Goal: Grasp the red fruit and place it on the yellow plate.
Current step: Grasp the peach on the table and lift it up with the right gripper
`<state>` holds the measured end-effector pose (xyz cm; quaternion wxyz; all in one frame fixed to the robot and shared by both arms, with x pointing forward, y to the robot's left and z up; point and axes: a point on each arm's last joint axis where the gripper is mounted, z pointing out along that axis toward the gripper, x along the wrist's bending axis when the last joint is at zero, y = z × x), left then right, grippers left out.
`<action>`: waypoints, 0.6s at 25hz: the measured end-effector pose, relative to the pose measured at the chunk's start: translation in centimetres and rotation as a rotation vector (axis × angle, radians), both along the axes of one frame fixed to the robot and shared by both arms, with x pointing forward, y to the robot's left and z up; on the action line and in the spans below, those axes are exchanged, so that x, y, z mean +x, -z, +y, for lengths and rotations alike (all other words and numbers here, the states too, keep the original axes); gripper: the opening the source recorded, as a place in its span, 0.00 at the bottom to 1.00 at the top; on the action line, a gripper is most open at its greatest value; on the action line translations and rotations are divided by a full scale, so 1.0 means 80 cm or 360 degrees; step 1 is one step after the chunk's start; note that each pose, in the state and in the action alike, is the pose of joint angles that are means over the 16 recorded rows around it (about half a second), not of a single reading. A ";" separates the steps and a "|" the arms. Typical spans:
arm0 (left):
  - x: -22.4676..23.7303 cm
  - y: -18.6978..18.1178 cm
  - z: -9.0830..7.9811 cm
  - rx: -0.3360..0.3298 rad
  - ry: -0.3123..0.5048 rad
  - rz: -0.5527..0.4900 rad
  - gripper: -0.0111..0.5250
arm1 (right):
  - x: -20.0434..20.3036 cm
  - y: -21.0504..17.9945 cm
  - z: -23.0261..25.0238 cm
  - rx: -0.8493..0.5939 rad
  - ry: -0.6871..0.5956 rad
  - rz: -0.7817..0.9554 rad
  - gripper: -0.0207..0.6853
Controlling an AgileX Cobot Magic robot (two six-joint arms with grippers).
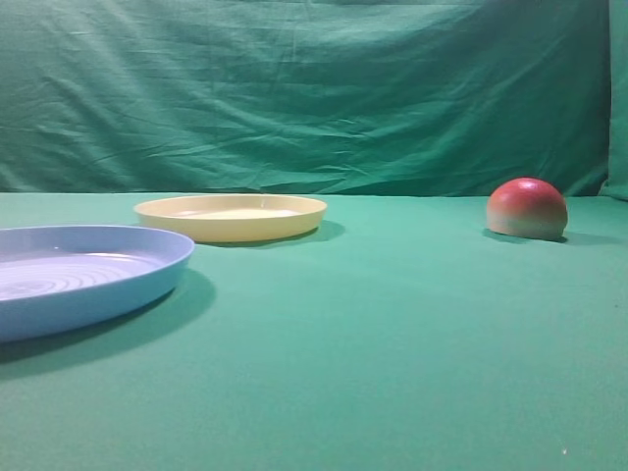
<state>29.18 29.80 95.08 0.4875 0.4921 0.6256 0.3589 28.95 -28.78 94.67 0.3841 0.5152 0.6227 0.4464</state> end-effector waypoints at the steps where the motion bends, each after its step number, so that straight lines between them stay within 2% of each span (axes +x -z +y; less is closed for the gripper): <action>1: 0.000 0.000 0.000 0.0000 0.0000 0.0000 0.31 | 0.000 -0.001 0.000 0.0009 0.0001 -0.0008 0.03; 8: 0.000 0.000 0.000 0.0000 0.0000 0.0000 0.31 | 0.003 -0.015 0.000 0.0126 0.0026 -0.0161 0.03; 15: 0.000 0.000 0.000 0.0000 0.0000 0.0000 0.31 | 0.006 -0.063 0.001 0.0225 0.0038 -0.0321 0.03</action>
